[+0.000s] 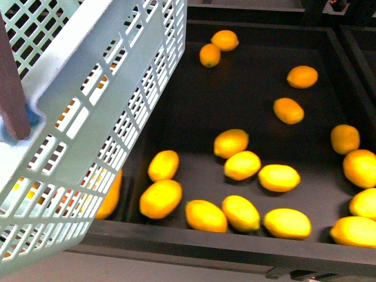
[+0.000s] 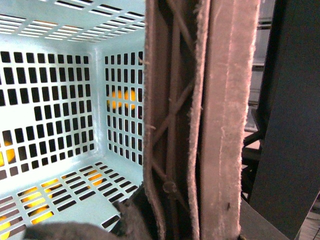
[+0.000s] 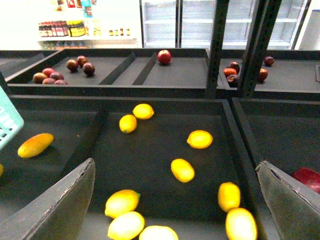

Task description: Pick lemon and mango into basket

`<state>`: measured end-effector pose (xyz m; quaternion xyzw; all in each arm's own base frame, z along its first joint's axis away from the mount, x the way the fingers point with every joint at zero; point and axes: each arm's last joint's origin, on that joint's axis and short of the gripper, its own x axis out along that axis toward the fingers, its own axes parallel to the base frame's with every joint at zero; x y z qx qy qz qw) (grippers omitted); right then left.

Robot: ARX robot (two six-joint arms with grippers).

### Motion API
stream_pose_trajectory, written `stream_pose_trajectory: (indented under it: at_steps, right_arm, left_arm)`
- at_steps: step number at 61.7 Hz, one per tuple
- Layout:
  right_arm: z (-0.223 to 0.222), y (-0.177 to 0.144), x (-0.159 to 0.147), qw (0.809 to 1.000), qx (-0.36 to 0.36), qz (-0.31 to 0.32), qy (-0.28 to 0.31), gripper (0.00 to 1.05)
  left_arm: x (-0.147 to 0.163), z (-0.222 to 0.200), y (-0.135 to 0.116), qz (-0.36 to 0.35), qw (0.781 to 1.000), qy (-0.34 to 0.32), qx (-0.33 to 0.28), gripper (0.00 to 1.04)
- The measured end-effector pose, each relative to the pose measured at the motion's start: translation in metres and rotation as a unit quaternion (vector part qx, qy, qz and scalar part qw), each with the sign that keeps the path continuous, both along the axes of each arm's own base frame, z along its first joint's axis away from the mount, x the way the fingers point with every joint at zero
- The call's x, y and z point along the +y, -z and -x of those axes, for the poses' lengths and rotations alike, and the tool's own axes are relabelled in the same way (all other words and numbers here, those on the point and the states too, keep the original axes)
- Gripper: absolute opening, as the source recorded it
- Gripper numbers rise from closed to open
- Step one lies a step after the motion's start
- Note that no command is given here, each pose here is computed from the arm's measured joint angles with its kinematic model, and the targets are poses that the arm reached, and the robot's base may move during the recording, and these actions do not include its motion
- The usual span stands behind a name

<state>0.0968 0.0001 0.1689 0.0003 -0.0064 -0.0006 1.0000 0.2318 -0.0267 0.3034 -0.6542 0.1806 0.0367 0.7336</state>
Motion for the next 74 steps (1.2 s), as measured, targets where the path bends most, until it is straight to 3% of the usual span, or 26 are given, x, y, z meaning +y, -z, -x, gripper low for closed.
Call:
stream_pose_trajectory:
  at_steps: [13,29,33,40,51,62,74]
  right_arm:
    - [0.0,0.0,0.0,1.0,0.001,0.0,-0.005,0.96]
    - [0.0,0.0,0.0,1.0,0.001,0.0,-0.002,0.96]
    - [0.0,0.0,0.0,1.0,0.001,0.0,-0.001,0.96]
    - [0.0,0.0,0.0,1.0,0.001,0.0,-0.001,0.96]
    - [0.0,0.0,0.0,1.0,0.001,0.0,-0.001,0.96]
    - [0.0,0.0,0.0,1.0,0.001,0.0,0.0,0.96]
    - [0.0,0.0,0.0,1.0,0.001,0.0,-0.001,0.96]
  left_arm:
    - [0.004,0.0,0.0,-0.012,1.0,-0.019,-0.002,0.16]
    - [-0.001,-0.001,0.0,-0.012,1.0,0.005,0.016,0.16]
    - [-0.013,-0.015,-0.006,-0.123,0.988,0.043,0.08,0.16]
    - [-0.044,-0.05,0.002,-0.211,0.967,0.114,0.081,0.16]
    - [-0.091,-0.089,0.001,-0.225,0.954,0.188,0.069,0.16]
    - [-0.137,-0.088,-0.016,-0.203,0.937,0.282,0.033,0.16]
    - [-0.147,-0.083,-0.017,-0.223,0.924,0.309,0.017,0.16]
